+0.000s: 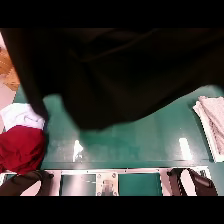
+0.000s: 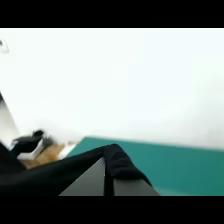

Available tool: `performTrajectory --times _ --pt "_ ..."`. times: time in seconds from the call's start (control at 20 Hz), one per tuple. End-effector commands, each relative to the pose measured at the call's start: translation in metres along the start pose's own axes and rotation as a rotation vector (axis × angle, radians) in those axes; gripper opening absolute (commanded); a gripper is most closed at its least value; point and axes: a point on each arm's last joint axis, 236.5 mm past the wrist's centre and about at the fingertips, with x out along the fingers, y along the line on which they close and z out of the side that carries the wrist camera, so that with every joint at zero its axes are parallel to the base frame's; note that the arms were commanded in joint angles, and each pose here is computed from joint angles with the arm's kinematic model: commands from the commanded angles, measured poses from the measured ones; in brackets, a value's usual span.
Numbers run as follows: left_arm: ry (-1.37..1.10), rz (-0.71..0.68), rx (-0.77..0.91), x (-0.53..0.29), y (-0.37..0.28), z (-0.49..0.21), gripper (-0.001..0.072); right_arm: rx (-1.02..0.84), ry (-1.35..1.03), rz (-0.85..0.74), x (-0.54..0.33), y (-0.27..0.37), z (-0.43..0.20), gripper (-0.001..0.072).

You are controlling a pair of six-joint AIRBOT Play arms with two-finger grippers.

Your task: Fold the shirts.

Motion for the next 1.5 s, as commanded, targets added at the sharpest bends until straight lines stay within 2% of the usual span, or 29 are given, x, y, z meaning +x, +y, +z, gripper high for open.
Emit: performTrajectory --times 0.0,0.15,0.25,0.35,0.45,0.55,0.6,0.65,0.7,0.9,1.05,1.15,1.25,1.45 --pt "0.110 -0.043 -0.007 0.092 0.027 -0.056 0.0025 0.226 0.168 -0.040 0.013 -0.050 -0.098 0.0020" --pt "0.251 -0.243 -0.136 0.206 0.022 -0.167 0.0025 0.531 0.282 -0.155 0.024 -0.123 -0.233 0.0019" --pt "0.315 -0.357 -0.223 0.267 0.001 -0.244 0.0025 0.745 0.385 -0.266 0.019 -0.162 -0.346 0.0019" --pt "0.414 -0.442 -0.261 0.309 -0.039 -0.328 0.0026 0.895 0.453 -0.373 0.004 -0.178 -0.433 0.0019" --pt "0.514 -0.479 -0.293 0.334 -0.079 -0.403 0.0026 0.969 0.506 -0.448 -0.015 -0.181 -0.487 0.0020" --pt "0.596 -0.515 -0.318 0.341 -0.109 -0.455 0.0029 0.979 0.520 -0.457 -0.019 -0.180 -0.496 0.0020" --pt "0.628 -0.524 -0.344 0.339 -0.116 -0.467 0.0251 0.962 0.510 -0.456 -0.017 -0.183 -0.493 0.0020" --pt "0.664 -0.523 -0.402 0.335 -0.118 -0.471 0.0638 0.946 0.496 -0.456 -0.015 -0.185 -0.486 0.0021" --pt "0.698 -0.508 -0.482 0.330 -0.112 -0.467 0.0666 0.934 0.484 -0.451 -0.012 -0.187 -0.479 0.0021" --pt "0.844 -0.522 -0.602 0.261 -0.048 -0.418 0.0669 0.806 0.442 -0.424 0.003 -0.194 -0.435 0.0036" --pt "1.042 -0.352 -0.617 0.182 0.028 -0.406 0.0669 0.685 0.397 -0.412 0.014 -0.200 -0.391 0.0036" --pt "1.142 -0.188 -0.649 0.139 0.071 -0.417 0.0669 0.669 0.379 -0.404 0.017 -0.199 -0.379 0.0036" --pt "1.198 -0.085 -0.725 0.106 0.092 -0.441 0.0668 0.677 0.394 -0.400 0.017 -0.198 -0.383 0.0034" --pt "1.297 0.011 -0.892 0.068 0.092 -0.529 0.0669 0.718 0.451 -0.400 0.017 -0.197 -0.398 0.0022"
